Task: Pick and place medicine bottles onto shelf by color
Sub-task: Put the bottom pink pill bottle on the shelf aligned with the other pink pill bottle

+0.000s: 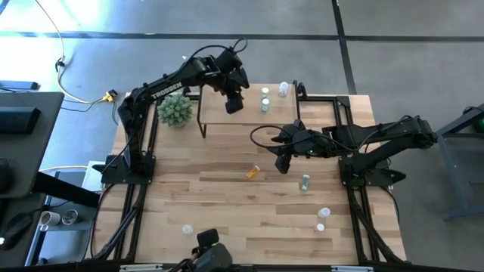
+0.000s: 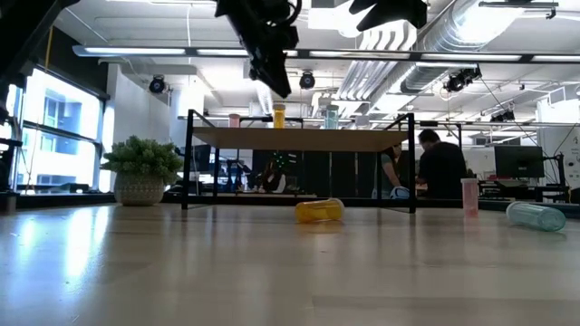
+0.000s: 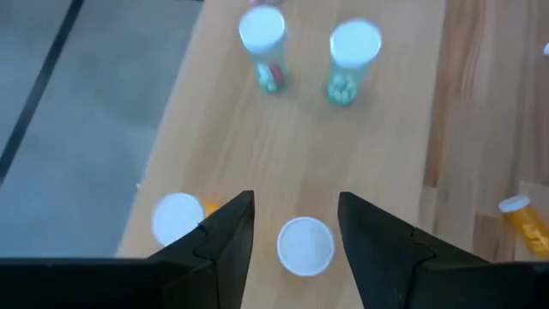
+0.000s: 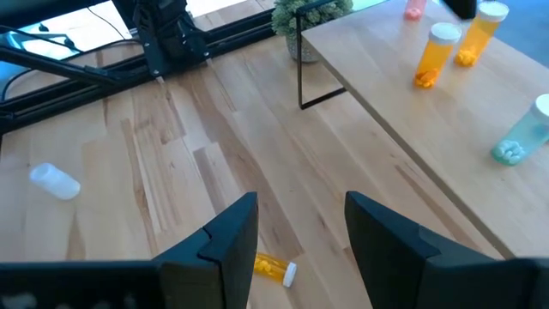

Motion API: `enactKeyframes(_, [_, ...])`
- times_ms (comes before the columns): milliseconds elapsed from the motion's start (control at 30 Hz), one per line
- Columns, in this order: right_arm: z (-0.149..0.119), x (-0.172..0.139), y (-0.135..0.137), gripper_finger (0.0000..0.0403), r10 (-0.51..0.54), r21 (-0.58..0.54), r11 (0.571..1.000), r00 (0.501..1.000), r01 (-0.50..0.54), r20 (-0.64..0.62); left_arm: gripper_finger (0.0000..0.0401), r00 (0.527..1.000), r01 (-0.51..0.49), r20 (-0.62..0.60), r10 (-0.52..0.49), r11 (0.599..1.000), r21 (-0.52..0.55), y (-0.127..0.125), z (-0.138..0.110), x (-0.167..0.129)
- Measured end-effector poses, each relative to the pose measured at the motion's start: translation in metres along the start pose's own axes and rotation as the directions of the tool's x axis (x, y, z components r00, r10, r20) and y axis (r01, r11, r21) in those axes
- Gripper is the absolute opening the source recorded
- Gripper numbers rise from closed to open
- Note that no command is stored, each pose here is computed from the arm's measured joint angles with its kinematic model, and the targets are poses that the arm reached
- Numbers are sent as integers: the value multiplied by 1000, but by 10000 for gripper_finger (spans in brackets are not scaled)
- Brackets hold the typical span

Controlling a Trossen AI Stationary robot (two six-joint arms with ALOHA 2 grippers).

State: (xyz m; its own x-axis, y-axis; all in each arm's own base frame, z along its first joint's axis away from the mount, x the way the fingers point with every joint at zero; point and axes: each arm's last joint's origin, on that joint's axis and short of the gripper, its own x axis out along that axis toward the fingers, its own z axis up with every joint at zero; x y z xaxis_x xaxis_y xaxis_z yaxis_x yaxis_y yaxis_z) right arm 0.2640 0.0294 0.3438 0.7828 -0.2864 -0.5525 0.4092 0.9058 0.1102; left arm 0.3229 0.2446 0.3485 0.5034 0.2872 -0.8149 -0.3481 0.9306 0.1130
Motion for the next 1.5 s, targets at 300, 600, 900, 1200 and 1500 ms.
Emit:
enactKeyframes(300, [0,0,0,165,2,10,1000,1000,-2,-1,161,1000,-3,24,3,1000,5,-4,8,-38])
enactKeyframes(600, [-1,0,2,165,45,15,999,999,-45,-23,161,995,88,35,-88,996,1,-34,-3,-73])
enactKeyframes(900, [-1,-4,0,165,43,14,999,999,-43,-29,161,965,231,109,-238,970,74,-95,-32,-84])
enactKeyframes(1200, [-5,-23,-9,165,40,94,995,997,-34,-59,161,927,310,190,-322,946,91,-143,-78,-81])
enactKeyframes(1500, [-34,-42,5,165,21,100,995,978,0,-208,161,911,317,253,-327,945,80,-187,-121,-71])
